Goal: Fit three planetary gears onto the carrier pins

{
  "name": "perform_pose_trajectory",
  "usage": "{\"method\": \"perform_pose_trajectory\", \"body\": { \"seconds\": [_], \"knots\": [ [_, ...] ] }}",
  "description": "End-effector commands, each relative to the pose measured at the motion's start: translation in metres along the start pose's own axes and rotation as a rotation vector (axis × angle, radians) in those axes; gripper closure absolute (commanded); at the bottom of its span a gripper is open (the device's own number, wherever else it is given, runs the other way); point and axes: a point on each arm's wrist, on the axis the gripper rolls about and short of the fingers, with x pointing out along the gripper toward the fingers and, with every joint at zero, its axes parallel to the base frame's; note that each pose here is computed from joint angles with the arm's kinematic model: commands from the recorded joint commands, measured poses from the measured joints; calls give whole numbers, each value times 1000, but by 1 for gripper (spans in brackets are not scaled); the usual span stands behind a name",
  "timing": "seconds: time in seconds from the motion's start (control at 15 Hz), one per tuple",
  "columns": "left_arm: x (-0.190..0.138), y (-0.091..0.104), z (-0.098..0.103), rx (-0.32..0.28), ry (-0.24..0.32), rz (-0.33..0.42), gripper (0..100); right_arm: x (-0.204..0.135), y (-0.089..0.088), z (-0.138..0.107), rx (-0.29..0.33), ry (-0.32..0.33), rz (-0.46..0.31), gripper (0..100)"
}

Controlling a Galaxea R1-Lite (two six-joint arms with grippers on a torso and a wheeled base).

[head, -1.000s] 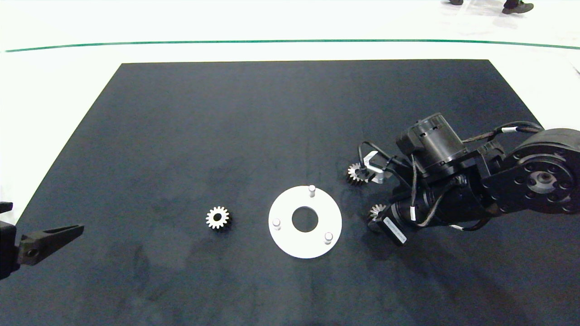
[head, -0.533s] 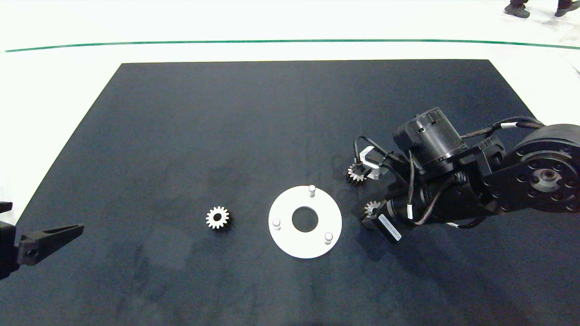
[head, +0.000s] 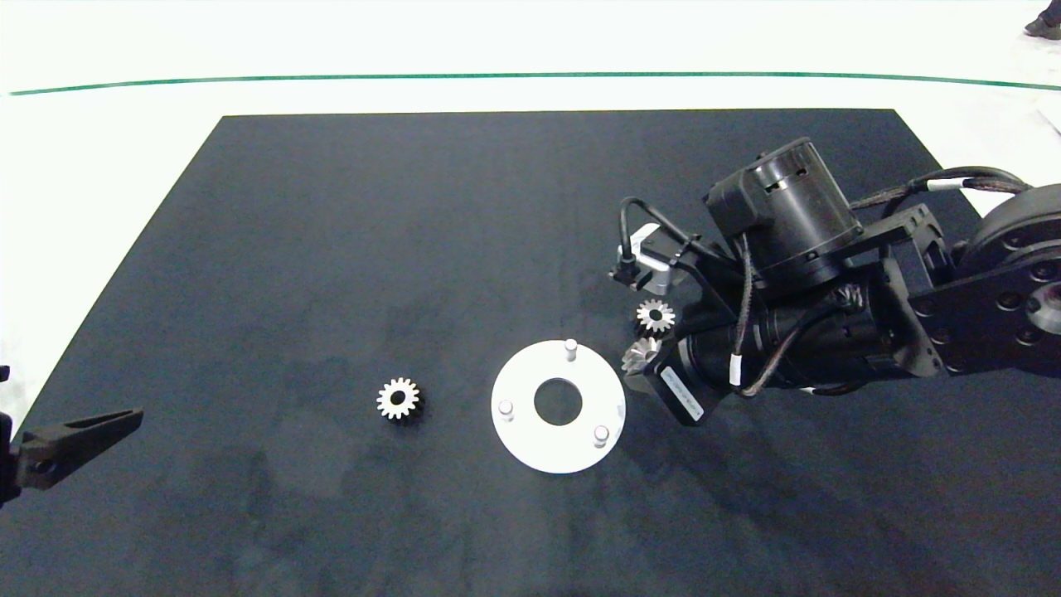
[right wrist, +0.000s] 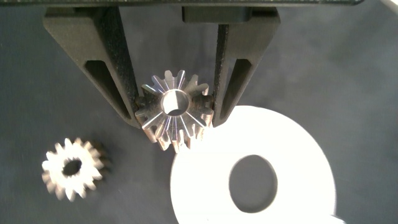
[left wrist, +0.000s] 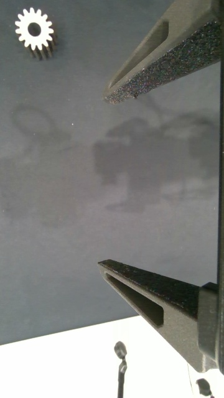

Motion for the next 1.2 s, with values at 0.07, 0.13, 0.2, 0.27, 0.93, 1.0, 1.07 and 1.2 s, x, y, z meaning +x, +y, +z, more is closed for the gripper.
{"method": "perform_pose_trajectory", "body": {
  "seconds": [0.07, 0.13, 0.2, 0.27, 0.93, 1.0, 1.07, 1.2],
  "knots": [
    [-7, 0, -1, 8, -19, 8, 0, -4, 16, 6, -36, -21, 34, 72],
    [-7, 0, -1, 8, -18, 9, 0, -6, 21, 7, -47, -21, 45, 72],
    [-7, 0, -1, 8, -18, 9, 0, -8, 24, 7, -59, -8, 57, 72],
    [-7, 0, -1, 8, -20, 10, 0, -11, 26, 7, -71, 18, 67, 72],
    [-7, 0, -2, 15, -15, 8, 0, 20, 47, 5, -135, 171, 89, 72],
    [-7, 0, -2, 15, -17, 9, 0, 23, 50, 6, -139, 172, 93, 72],
    [-7, 0, -2, 15, -17, 9, 0, 25, 51, 7, -140, 173, 94, 72],
    [-7, 0, -2, 15, -15, 8, 0, 28, 55, 9, -144, 170, 100, 72]
  ]
}}
